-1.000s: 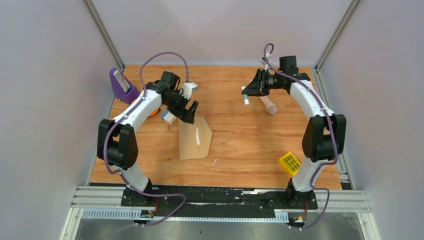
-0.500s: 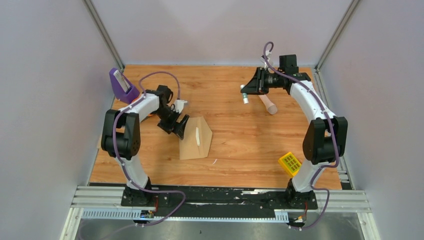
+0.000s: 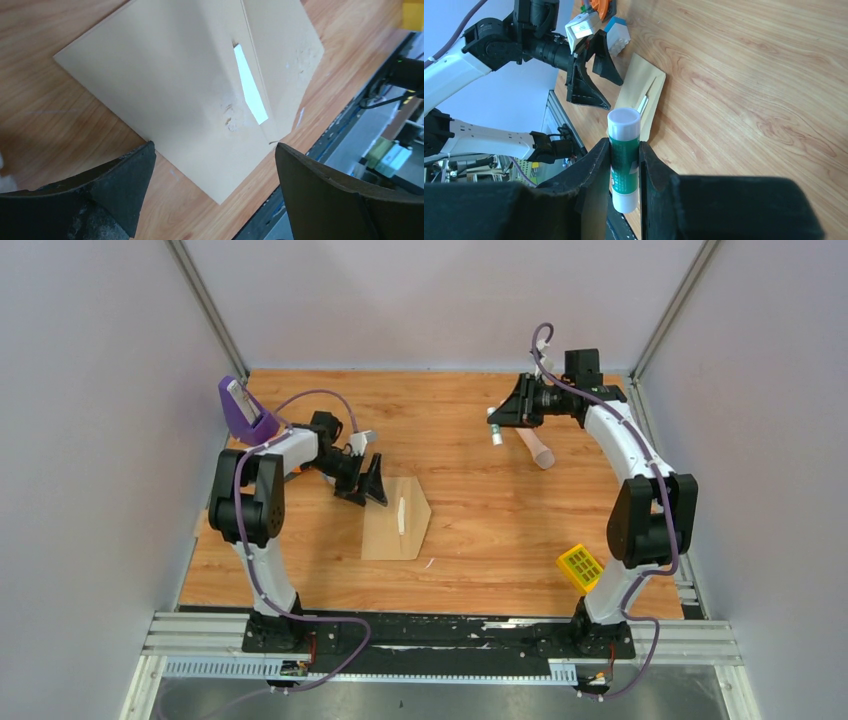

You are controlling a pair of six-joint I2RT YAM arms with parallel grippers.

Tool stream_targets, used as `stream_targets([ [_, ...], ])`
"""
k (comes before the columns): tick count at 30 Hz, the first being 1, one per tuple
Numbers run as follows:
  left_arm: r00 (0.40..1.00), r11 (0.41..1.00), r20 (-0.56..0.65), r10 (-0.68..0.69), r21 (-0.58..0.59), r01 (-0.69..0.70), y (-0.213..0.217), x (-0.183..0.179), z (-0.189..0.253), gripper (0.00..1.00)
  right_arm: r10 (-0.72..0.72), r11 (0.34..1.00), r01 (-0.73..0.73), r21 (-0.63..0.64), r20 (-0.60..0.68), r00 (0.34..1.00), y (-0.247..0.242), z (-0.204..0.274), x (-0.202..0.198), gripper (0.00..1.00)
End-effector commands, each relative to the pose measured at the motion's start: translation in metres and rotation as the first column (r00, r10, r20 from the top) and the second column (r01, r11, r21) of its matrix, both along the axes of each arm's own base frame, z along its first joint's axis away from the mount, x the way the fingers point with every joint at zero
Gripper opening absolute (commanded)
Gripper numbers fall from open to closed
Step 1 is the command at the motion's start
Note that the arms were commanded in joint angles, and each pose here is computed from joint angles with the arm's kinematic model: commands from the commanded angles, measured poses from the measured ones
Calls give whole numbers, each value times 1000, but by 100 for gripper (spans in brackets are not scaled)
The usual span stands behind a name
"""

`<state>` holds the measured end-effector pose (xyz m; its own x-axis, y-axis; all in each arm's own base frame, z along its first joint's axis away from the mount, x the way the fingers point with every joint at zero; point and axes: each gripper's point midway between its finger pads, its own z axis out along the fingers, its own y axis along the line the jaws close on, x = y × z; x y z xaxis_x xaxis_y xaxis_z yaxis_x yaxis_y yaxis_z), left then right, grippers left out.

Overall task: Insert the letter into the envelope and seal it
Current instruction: Pick up the solid glue from the center of the board.

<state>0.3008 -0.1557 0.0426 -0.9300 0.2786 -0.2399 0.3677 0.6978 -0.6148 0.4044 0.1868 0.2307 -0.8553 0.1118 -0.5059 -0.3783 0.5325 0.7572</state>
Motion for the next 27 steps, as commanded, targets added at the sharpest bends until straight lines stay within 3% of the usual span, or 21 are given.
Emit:
stream_targets([
  [1,998,996,-48,37,-85,-41,-21,4,-17,100,-15,1000,16,-10,102,995,-7,20,5,0],
  [10,998,984,-8,66,-164,-67,-66,38,-7,100,-43,998,47,-37,100,994,-15,12,13,0],
  [14,986,988,163,40,-153,-14,-52,66,34,100,-53,997,59,-45,116,992,-20,14,14,0],
  [17,913,986,395,-104,-79,147,-32,73,78,100,-56,997,63,-50,132,990,-22,17,14,0],
  [18,902,981,403,-153,-47,188,-26,63,81,100,-55,997,63,-51,137,989,-22,18,14,0],
  [19,820,957,508,-262,24,290,-19,62,91,100,-55,997,62,-52,138,989,-23,18,14,0],
  [20,784,941,536,-314,68,331,-13,57,91,100,-54,997,62,-53,141,989,-22,18,14,0],
  [22,637,887,626,-450,228,403,2,57,88,100,-56,996,66,-61,144,988,-23,17,15,0],
  [25,375,750,663,-648,467,469,23,45,78,100,-68,993,81,-82,150,986,-26,13,19,0],
  [26,288,728,688,-666,514,454,24,45,91,100,-72,992,86,-88,152,986,-27,12,21,0],
  [27,206,669,672,-712,559,489,27,35,80,100,-76,991,91,-94,153,985,-28,11,22,0],
])
